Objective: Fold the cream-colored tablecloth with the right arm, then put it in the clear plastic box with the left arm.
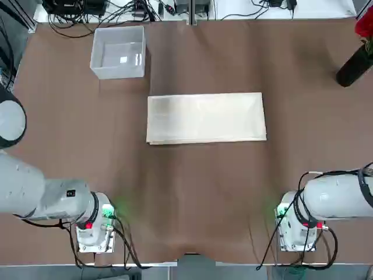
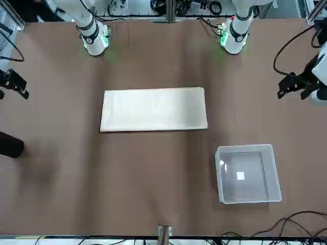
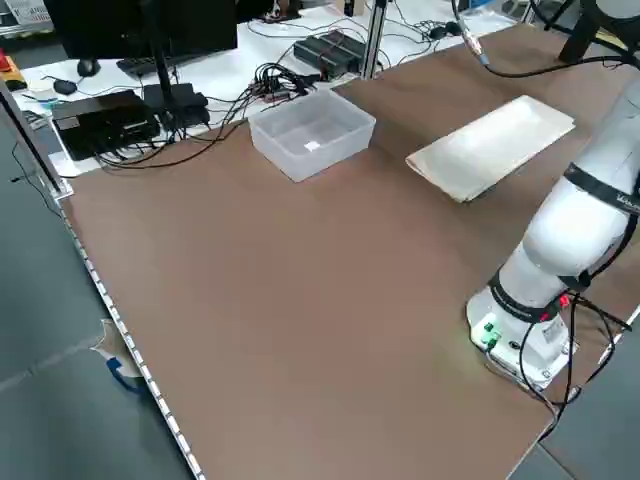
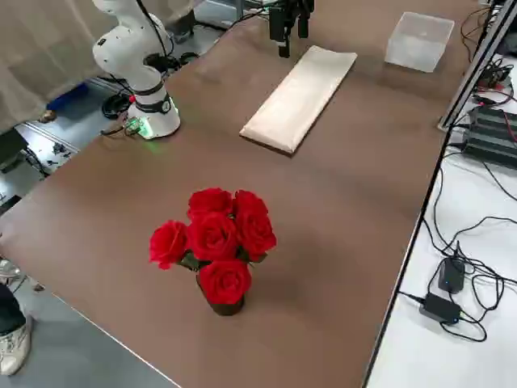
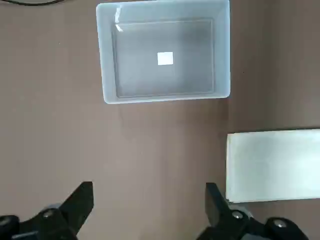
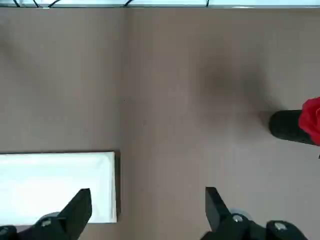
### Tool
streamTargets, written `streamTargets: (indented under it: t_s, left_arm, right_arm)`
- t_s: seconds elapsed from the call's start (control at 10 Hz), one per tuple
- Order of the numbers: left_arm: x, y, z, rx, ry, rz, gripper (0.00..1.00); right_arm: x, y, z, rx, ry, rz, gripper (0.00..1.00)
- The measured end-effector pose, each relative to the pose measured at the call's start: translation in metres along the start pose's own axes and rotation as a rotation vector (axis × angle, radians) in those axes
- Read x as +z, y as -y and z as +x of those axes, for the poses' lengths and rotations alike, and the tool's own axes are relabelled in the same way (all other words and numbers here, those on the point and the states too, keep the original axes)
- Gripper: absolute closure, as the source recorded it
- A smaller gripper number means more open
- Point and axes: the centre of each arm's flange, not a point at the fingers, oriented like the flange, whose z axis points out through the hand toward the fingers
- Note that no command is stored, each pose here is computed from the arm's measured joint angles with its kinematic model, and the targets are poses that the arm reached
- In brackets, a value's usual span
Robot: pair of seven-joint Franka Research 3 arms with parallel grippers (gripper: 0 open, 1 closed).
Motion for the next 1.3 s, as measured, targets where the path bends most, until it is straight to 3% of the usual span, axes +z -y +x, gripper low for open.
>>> streamTargets:
  t_s: [0.8, 1.3]
  left_arm:
    - [0.000, -0.001, 0.000, 0.001, -0.001, 0.000, 0.01]
    - [0.000, -0.002, 0.000, 0.004, -0.001, 0.000, 0.01]
  right_arm:
    - [0.001, 0.001, -0.001, 0.025, 0.007, 0.001, 0.00]
    - [0.042, 0.002, 0.006, 0.024, 0.116, 0.003, 0.00]
